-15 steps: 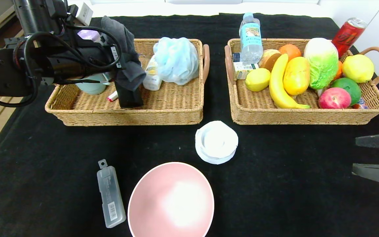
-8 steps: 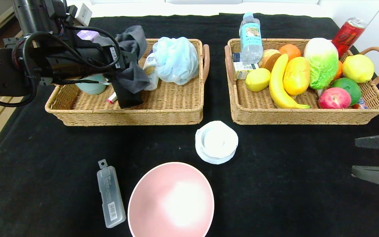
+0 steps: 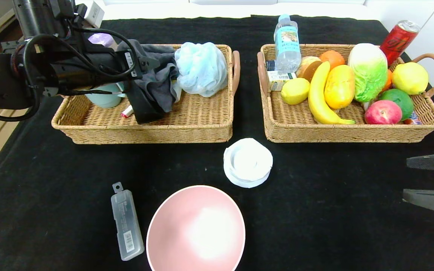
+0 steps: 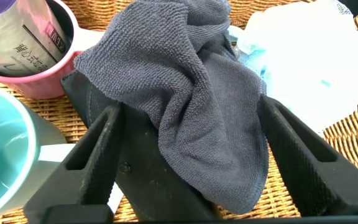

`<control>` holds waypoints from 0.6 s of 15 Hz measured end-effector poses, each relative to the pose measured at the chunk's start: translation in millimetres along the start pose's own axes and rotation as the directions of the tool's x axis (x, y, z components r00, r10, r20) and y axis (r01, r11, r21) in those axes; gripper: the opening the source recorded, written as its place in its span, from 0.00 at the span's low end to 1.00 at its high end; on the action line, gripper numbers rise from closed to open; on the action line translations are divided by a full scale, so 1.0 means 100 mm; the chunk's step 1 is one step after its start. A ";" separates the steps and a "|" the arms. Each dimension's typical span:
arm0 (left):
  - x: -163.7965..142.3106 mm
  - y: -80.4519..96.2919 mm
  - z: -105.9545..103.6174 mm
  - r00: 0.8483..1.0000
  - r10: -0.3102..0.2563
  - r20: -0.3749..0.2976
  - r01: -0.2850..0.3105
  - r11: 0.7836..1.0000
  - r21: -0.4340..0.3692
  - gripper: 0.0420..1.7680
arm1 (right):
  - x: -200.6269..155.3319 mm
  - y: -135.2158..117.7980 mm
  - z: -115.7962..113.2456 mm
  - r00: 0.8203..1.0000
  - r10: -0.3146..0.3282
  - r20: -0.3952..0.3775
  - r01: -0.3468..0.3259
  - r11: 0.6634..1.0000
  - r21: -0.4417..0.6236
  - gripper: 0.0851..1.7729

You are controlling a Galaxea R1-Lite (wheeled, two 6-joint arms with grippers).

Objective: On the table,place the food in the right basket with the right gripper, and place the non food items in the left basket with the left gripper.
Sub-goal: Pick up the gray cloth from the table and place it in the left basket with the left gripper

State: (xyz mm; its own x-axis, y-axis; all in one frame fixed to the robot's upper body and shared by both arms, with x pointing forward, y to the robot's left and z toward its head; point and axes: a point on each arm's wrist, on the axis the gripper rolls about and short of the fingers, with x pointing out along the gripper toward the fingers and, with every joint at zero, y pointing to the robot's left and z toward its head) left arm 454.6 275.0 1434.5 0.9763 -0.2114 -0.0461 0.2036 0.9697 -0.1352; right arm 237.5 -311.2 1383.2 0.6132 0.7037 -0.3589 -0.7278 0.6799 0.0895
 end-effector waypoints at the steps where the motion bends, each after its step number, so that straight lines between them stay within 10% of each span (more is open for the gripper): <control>1: -0.01 0.00 0.00 1.000 0.001 -0.002 -0.001 1.000 0.008 0.89 | 0.00 0.00 0.00 1.000 0.000 0.000 0.000 1.000 0.000 0.96; 9: -0.33 -0.02 0.07 0.993 0.031 -0.111 -0.023 0.997 0.073 0.94 | 0.00 0.00 0.00 1.000 -0.001 0.001 0.001 1.000 -0.001 0.96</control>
State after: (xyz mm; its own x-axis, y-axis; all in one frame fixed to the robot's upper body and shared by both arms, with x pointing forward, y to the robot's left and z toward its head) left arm 422.8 280.8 1443.5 0.9681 -0.1934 -0.1594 0.1857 0.9807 -0.0620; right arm 237.9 -311.2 1383.5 0.6139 0.7036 -0.3578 -0.7278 0.6800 0.0884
